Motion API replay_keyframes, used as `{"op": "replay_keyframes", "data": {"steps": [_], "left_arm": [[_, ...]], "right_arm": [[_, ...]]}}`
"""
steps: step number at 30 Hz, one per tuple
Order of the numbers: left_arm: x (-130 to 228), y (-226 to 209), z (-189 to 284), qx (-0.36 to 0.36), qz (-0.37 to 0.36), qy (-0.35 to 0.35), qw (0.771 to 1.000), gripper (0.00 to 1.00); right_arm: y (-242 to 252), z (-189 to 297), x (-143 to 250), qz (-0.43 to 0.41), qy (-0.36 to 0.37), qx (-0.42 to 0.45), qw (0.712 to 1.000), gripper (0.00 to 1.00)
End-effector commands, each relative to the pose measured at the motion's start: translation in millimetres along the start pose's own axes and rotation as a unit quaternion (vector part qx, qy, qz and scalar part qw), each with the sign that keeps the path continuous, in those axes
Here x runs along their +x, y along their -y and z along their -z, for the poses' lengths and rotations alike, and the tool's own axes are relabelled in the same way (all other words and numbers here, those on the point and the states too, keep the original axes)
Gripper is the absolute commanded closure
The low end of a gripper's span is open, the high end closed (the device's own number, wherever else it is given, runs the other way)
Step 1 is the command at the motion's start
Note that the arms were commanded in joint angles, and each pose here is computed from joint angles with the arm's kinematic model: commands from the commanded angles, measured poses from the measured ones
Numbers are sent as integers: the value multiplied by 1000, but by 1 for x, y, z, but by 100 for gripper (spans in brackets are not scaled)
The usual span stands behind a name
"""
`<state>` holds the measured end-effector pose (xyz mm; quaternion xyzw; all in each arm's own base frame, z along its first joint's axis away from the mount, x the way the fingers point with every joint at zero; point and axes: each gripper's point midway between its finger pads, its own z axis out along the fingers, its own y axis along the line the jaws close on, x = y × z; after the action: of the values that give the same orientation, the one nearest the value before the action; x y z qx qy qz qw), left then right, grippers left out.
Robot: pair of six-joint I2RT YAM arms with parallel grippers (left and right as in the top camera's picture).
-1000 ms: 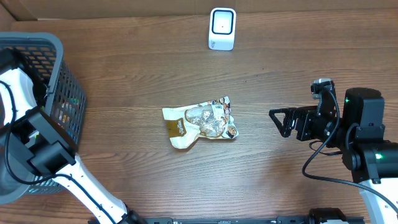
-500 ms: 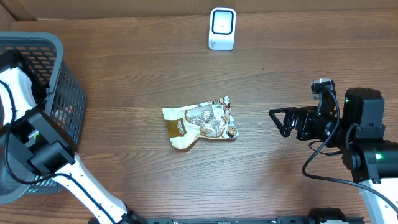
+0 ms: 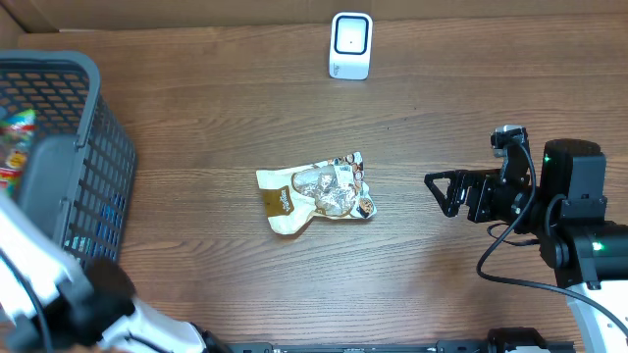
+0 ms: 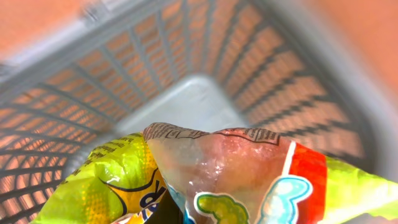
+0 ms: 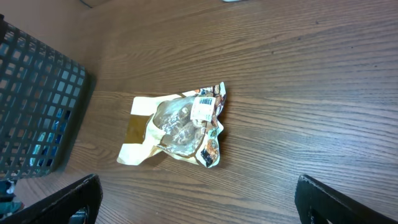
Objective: Scan the item barcode
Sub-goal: 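Lift the Haribo bag out and place it beside the clear bag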
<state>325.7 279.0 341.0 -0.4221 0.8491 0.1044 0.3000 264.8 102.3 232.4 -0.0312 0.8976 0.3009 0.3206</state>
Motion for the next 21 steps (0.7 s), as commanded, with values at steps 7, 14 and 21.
{"op": "replay_keyframes", "data": {"steps": [7,14,21], "left_arm": [[67,94,136,182,-91,19,979,96],[162,184,119,234,-236,-102,938,96],[268,267,58,246,-323,-200,892,96]], "right_arm": [[-7,5,-7,9,10,-8,1000,1],[-7,5,-7,9,10,-8,1000,0],[-7,5,-8,11,12,-8,1000,0]]}}
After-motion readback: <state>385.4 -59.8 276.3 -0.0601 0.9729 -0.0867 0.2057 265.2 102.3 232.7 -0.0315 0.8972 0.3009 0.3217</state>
